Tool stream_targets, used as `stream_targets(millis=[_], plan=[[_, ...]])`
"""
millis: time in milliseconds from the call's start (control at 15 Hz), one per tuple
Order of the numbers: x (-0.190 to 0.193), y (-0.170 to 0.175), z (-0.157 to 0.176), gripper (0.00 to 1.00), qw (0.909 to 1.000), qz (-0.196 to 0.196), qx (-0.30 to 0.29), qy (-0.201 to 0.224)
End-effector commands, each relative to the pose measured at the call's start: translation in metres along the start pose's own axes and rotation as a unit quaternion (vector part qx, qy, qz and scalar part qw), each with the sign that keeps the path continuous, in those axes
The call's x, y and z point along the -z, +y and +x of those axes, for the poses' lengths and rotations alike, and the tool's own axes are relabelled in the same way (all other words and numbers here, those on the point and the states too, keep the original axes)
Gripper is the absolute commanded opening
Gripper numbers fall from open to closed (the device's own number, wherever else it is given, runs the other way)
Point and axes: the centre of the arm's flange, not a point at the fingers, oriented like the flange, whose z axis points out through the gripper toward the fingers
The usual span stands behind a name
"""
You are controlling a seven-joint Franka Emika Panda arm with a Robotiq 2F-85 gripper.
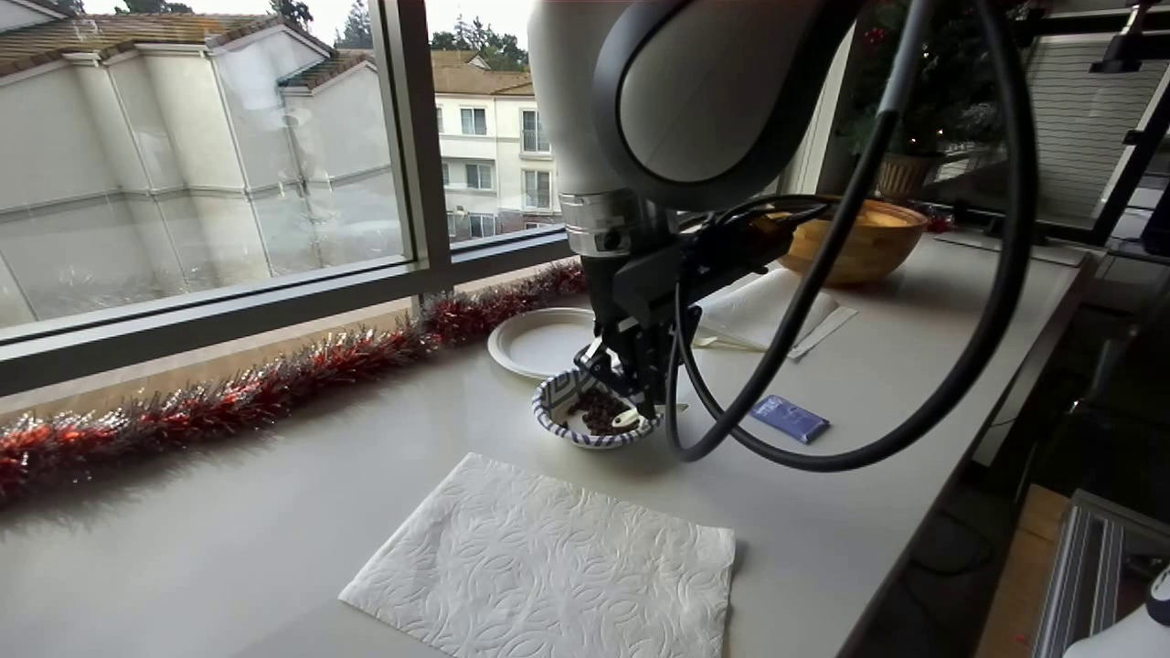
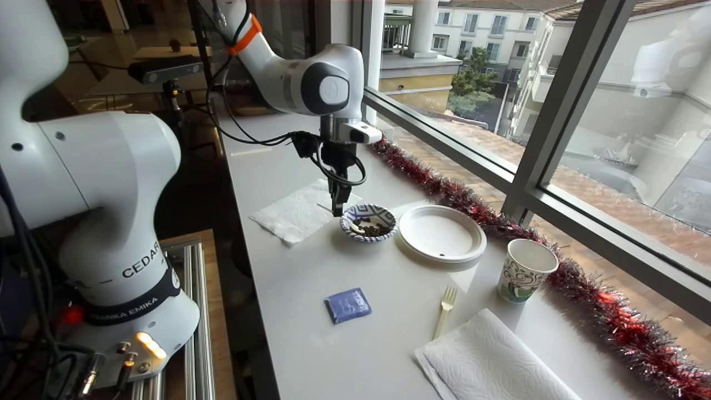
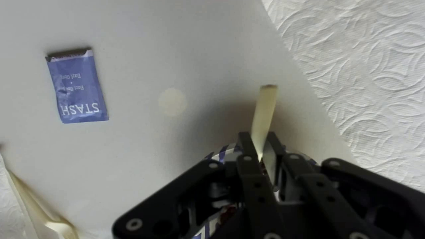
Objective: Use the white spoon to place the contents in the bowl into the coffee cup on the right.
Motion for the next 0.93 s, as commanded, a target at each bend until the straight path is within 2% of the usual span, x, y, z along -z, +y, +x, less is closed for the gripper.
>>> stream_targets(millis=[0,467,867], plan=[[0.008,0.002,-0.01,0.03,0.9986,0.033,0.013,-0.039],[0.002,0.003,-0.002,0.03,0.996,0.057,0.003,-0.068],[-0.004,0.011,0.007,0.03,0.9957,0.064,-0.01,-0.067]])
